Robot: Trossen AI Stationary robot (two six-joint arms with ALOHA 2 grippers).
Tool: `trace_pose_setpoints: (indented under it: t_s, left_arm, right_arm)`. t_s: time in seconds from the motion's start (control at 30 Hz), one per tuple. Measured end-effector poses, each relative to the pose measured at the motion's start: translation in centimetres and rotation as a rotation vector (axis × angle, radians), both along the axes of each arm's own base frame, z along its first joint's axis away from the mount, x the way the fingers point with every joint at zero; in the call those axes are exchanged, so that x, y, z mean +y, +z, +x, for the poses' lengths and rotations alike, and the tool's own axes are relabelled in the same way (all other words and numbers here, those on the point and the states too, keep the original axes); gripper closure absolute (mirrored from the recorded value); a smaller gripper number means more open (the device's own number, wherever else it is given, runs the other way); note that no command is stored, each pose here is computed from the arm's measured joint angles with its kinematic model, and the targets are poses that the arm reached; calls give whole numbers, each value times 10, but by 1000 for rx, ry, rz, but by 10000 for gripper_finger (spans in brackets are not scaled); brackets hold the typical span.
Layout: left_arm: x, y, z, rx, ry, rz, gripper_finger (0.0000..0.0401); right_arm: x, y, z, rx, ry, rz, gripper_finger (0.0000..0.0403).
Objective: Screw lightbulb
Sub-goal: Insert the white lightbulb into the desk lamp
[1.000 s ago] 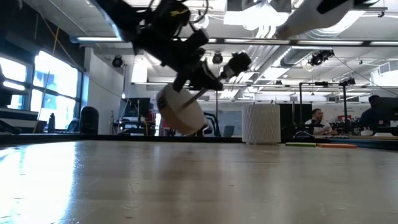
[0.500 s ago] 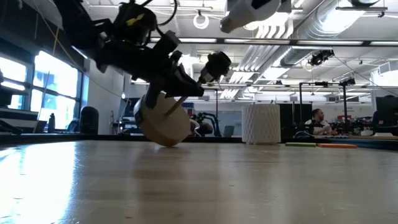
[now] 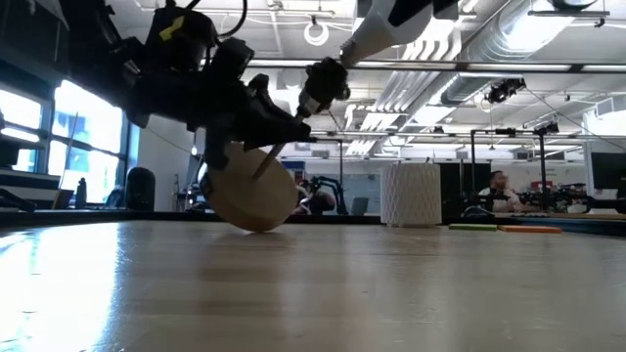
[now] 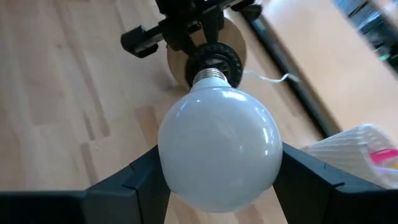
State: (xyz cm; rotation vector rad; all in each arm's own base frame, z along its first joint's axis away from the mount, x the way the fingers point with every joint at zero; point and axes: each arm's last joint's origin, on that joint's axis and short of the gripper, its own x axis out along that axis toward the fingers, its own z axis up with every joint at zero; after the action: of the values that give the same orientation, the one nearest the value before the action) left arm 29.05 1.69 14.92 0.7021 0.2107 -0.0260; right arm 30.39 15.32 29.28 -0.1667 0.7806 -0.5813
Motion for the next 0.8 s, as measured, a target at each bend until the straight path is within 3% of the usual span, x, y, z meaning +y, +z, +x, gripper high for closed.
trace_pose_setpoints:
  t_s: [0.1, 0.37, 0.53, 0.8]
  left_arm:
    - [-2, -1, 0, 8, -64, -14, 373]
    - [-2, -1, 0, 13, -68, -8, 372]
    - [-2, -2, 0, 14, -66, 9, 370]
    - [2, 3, 5, 10, -11, -69, 371]
  right_arm:
    - [-3, 1, 8, -1, 32, 52, 171]
    - [-10, 0, 13, 39, 68, 68, 171]
    - [-16, 0, 15, 74, 85, 44, 171]
    - [-25, 0, 17, 140, 122, -29, 171]
